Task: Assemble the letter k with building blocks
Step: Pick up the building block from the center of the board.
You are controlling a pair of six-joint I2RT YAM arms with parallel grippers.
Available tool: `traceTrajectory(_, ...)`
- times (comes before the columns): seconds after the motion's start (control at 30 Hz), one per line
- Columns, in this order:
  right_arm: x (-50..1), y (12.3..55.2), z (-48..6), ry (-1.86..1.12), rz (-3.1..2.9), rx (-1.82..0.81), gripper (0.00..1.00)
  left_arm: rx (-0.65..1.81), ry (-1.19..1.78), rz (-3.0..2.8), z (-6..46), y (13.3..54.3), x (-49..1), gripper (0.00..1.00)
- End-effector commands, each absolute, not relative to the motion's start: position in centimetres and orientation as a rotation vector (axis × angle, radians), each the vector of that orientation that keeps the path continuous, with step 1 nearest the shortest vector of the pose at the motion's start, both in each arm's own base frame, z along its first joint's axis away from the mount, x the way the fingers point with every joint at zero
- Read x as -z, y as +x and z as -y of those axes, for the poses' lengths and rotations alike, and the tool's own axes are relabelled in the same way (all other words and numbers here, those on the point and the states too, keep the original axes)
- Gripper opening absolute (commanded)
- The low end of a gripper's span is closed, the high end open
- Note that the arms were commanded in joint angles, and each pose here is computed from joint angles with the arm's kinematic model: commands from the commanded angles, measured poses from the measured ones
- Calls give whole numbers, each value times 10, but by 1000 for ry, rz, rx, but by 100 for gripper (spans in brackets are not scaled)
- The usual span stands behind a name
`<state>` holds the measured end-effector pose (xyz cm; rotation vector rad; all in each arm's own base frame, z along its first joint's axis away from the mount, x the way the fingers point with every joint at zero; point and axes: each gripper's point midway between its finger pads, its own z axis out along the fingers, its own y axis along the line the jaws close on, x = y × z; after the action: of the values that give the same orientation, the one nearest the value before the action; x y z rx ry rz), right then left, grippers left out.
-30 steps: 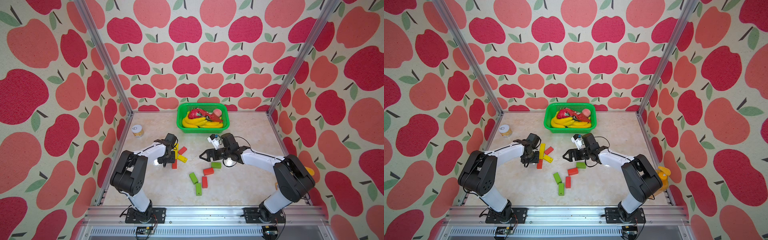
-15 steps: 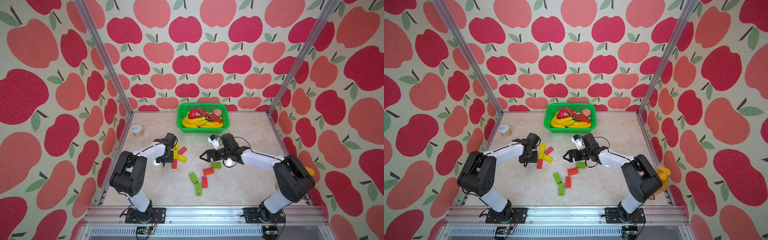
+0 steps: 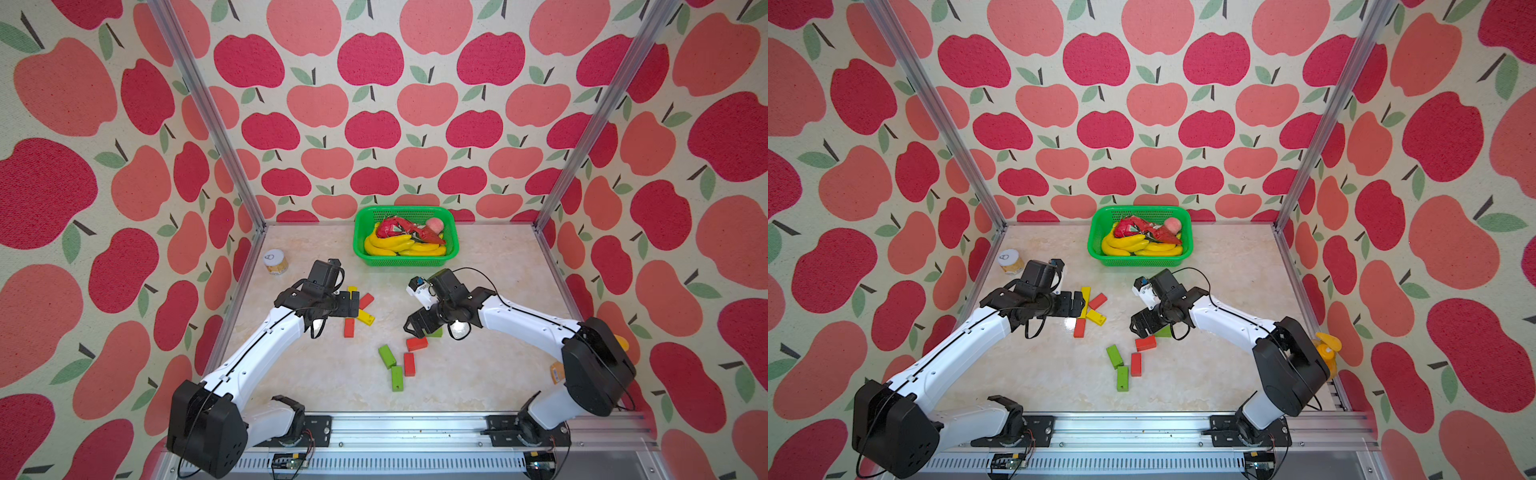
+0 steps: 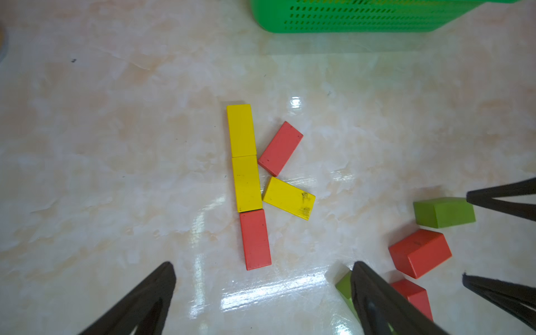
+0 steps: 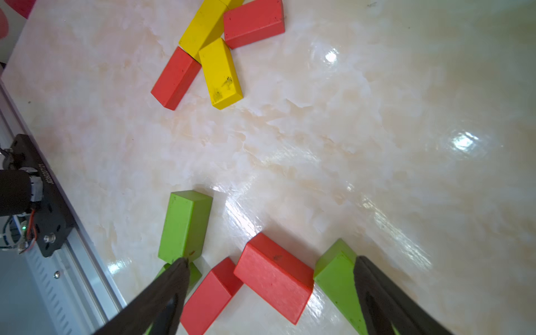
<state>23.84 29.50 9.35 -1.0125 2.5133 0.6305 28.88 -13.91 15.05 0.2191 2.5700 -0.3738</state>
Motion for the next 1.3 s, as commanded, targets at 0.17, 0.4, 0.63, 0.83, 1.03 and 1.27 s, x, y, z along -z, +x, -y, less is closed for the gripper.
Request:
traceTrajectory(0.17, -89, 246, -252, -1293, -2512, -319, 89, 919, 605, -2492, 214, 261, -153, 98)
traceTrajectory(0.4, -67, 236, -233, -1471, -2567, -190, 83, 1104, 713, -2434, 239, 256, -153, 98)
traceTrajectory(0.63, -59, 246, -230, -1537, -2531, -104, 79, 1020, 697, -2468, 233, 262, -140, 98)
traceTrajectory(0.83, -54, 258, -236, -1583, -2494, -69, 77, 990, 681, -2489, 229, 266, -140, 98)
traceTrajectory(1.03, -44, 262, -241, -1652, -2467, -67, 75, 976, 691, -2472, 227, 265, -144, 98)
traceTrajectory(1.27, -29, 262, -243, -1694, -2507, -64, 65, 922, 677, -2476, 220, 272, -152, 98)
